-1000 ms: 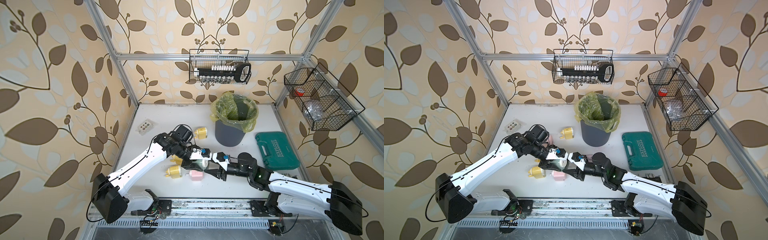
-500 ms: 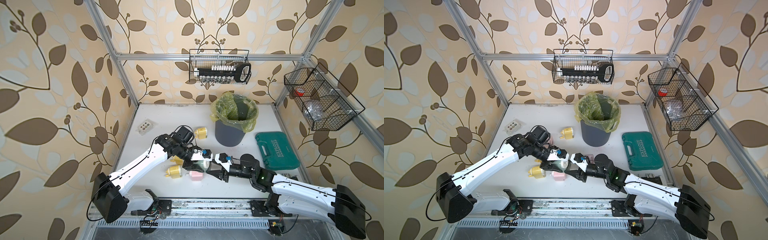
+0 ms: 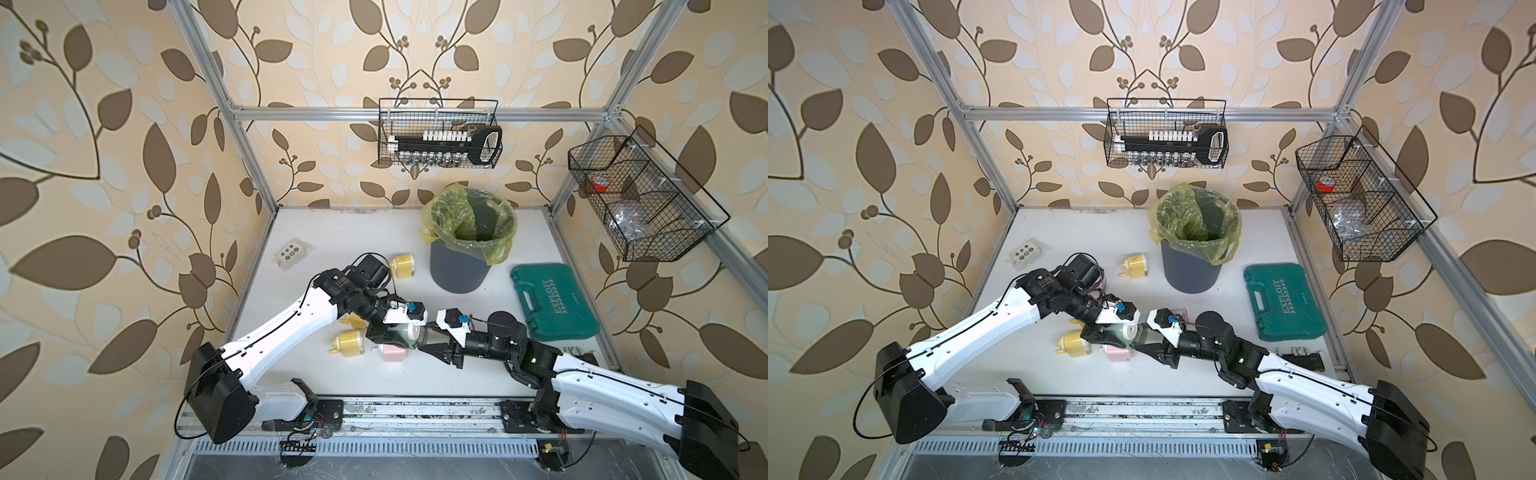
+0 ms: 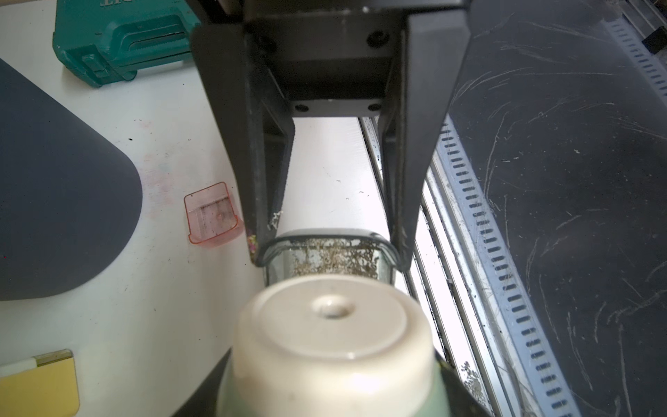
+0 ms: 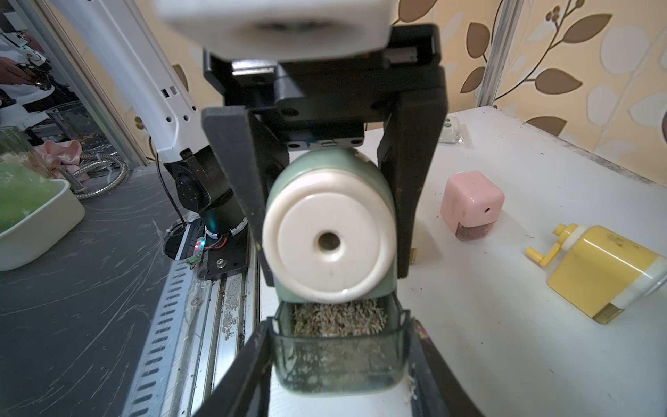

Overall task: Take out the pencil sharpener tray and clean the shavings
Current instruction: Open the container of the pencil sharpener, then pour the shavings into the trash bin, then place the pencil sharpener at the center of the board.

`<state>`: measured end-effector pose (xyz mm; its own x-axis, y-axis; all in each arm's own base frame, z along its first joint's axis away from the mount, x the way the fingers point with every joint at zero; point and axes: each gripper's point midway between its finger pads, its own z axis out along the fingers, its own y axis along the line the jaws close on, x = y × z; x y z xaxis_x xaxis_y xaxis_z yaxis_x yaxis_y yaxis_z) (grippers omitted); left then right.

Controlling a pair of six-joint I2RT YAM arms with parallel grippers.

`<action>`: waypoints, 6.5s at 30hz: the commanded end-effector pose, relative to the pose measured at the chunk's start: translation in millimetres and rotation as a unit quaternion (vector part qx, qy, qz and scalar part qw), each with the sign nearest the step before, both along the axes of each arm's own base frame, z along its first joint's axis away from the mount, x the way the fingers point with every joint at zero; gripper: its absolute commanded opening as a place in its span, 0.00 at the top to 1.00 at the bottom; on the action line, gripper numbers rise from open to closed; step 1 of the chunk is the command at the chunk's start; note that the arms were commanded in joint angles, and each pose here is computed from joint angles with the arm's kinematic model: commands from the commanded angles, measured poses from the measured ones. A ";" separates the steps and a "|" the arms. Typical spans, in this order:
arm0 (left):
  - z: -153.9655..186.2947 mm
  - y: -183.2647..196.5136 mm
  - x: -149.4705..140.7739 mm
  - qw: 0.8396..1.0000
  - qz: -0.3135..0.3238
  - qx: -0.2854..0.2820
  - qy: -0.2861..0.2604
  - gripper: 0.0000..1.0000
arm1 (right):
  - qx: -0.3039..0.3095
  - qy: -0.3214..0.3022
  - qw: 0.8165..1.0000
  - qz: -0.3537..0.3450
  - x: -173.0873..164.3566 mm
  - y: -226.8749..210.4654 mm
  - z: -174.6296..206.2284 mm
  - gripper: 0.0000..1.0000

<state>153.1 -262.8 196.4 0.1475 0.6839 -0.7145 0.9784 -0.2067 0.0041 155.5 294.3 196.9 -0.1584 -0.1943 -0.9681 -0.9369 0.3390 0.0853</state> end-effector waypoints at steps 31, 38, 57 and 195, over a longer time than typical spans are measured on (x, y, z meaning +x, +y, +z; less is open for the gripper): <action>14.6 24.3 25.7 0.997 0.072 -0.024 -0.033 1.00 | 0.023 -0.016 0.978 -0.207 31.5 -57.2 46.0 1.00; -1.9 22.6 36.9 0.995 0.092 -0.015 -0.033 1.00 | 0.055 -0.044 0.952 -0.297 72.4 -78.2 128.5 1.00; -28.9 23.4 46.9 0.995 0.095 0.019 -0.024 1.00 | 0.228 0.273 0.826 -0.438 198.4 -163.0 201.9 1.00; -159.8 16.1 144.6 0.963 0.143 0.228 -0.012 0.42 | -0.037 0.089 0.805 -0.586 109.4 -189.0 -94.5 1.00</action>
<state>288.5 -247.5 43.4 -0.0720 0.9373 -0.3411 0.9974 0.0698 -0.0187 264.5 107.9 114.1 -0.3958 0.0943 -0.9135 0.0379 0.9955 0.0863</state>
